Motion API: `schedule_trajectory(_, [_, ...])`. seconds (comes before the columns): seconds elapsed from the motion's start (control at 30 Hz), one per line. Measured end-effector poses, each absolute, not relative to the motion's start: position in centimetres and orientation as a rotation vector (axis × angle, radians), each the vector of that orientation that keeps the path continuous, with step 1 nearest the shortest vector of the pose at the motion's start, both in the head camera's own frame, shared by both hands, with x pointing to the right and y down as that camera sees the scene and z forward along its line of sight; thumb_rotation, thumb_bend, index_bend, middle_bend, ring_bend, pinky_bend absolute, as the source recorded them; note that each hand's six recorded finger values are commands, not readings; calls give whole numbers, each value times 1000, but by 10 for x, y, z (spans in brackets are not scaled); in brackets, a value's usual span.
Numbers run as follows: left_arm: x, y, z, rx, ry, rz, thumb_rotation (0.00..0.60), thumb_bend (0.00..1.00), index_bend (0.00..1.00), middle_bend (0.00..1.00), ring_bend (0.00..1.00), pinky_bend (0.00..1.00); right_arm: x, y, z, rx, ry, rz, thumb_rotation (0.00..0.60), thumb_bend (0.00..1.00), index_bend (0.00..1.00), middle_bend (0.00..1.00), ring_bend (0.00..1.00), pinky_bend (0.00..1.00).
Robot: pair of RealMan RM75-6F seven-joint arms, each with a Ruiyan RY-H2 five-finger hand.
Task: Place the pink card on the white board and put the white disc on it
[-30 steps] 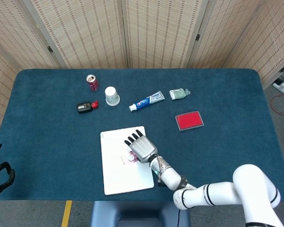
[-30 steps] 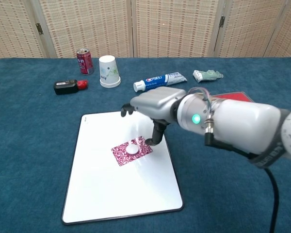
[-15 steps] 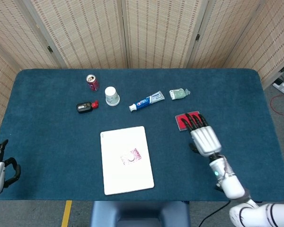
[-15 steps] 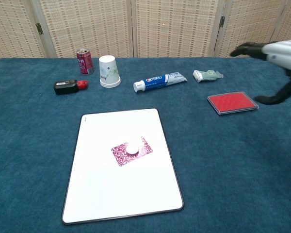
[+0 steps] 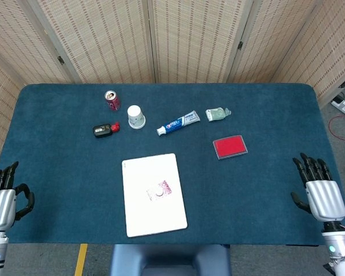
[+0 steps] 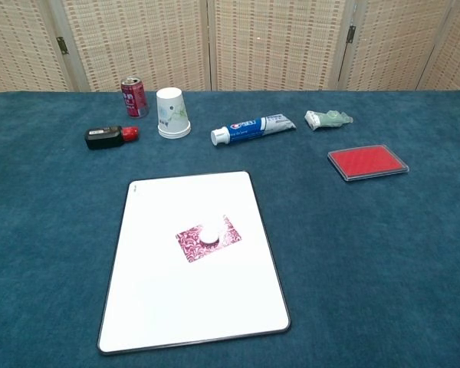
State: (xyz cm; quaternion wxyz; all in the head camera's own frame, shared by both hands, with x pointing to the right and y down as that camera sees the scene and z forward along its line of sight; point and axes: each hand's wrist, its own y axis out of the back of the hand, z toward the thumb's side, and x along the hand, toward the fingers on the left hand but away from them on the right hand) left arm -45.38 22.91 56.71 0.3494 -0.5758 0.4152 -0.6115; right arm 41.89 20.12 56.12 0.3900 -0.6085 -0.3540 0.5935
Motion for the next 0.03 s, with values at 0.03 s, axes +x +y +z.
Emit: schedule_trajectory(0.03, [-454, 228, 567, -1491, 1076, -1587, 600, 155, 110, 47, 60, 0, 421, 203, 560, -1543, -910, 1507, 600, 353, 0, 0, 0, 0])
